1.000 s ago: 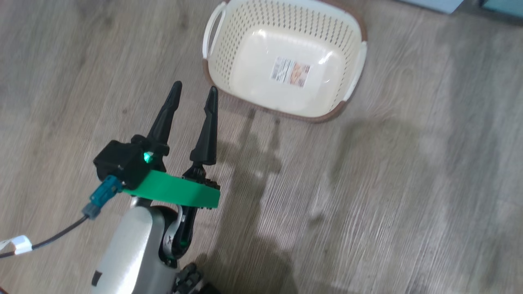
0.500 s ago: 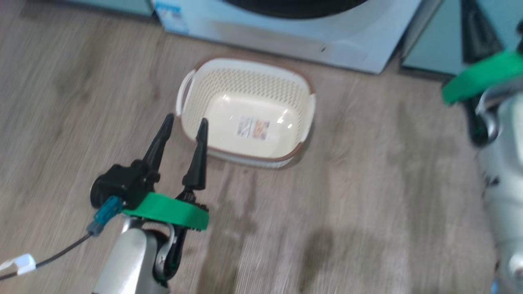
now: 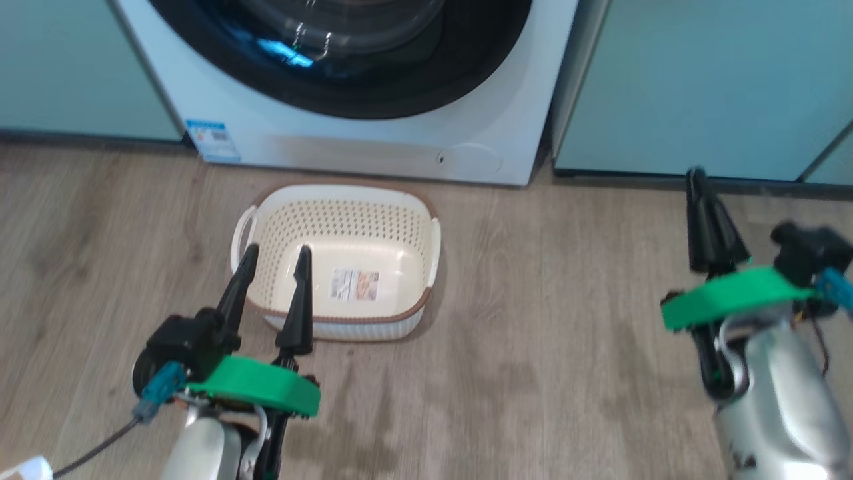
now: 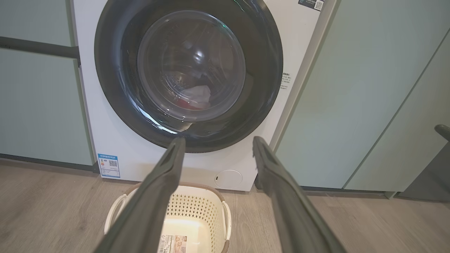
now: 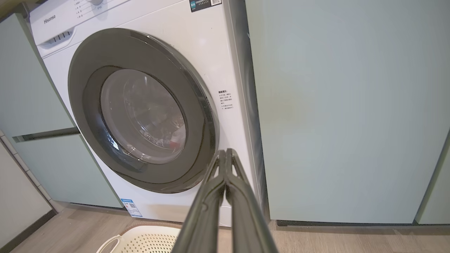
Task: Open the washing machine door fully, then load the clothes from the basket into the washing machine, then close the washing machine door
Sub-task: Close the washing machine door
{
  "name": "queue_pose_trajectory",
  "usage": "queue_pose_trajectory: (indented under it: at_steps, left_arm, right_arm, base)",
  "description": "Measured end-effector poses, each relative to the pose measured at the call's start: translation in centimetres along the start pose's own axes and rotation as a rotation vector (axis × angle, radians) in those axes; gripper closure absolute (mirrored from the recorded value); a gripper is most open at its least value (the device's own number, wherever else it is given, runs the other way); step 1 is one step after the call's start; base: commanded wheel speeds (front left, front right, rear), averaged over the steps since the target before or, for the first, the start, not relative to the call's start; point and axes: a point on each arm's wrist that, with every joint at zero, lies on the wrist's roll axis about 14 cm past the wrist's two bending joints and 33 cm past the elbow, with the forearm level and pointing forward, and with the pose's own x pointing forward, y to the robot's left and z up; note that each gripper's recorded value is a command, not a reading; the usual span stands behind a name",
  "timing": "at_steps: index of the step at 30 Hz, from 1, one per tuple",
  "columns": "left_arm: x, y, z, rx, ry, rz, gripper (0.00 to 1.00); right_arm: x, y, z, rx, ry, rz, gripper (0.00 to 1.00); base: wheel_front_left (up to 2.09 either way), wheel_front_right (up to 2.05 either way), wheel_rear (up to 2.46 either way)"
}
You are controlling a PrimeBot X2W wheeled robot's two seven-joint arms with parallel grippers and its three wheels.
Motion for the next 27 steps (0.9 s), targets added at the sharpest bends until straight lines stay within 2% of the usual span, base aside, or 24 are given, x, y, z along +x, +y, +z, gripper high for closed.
queue_pose_trajectory:
  at_steps: [7, 10, 13, 16, 17, 18, 27]
  left_arm:
    - [-1.3, -0.4, -0.3, -0.002, 0.015, -0.001, 0.00]
    - [-1.9, -0.3, -0.9, 0.003, 0.035, 0.006, 0.00]
    - [-2.4, 0.3, -1.5, -0.034, 0.054, 0.030, 0.00]
    - [-2.5, 0.7, -1.4, -0.013, 0.054, 0.039, 0.00]
    - [-2.6, 0.6, -1.5, -0.004, 0.055, 0.031, 0.00]
    - [-2.6, 0.6, -1.5, -0.004, 0.055, 0.031, 0.00]
    - [-3.3, 0.7, -1.5, 0.009, 0.060, 0.033, 0.00]
  right_arm:
    - [-4.6, -1.4, 1.0, 0.000, -0.025, -0.052, 1.00]
    - [-5.6, -1.7, 1.4, 0.013, -0.040, -0.066, 1.00]
    - [-6.4, -1.8, 1.5, 0.018, -0.043, -0.074, 1.00]
    - [-7.2, -2.1, 0.8, 0.019, -0.021, -0.085, 1.00]
    - [-7.5, -2.2, 0.6, 0.020, -0.012, -0.089, 0.69]
    - [-7.5, -2.2, 0.6, 0.020, -0.012, -0.089, 0.00]
    - [-8.3, -2.0, 0.0, 0.018, 0.007, -0.088, 0.00]
  base:
    - [0.00, 0.00, 0.00]
    - [0.00, 0.00, 0.00]
    - [0.00, 0.00, 0.00]
    - [0.00, 0.00, 0.00]
    - [0.00, 0.00, 0.00]
    - [0.00, 0.00, 0.00]
    - [0.00, 0.00, 0.00]
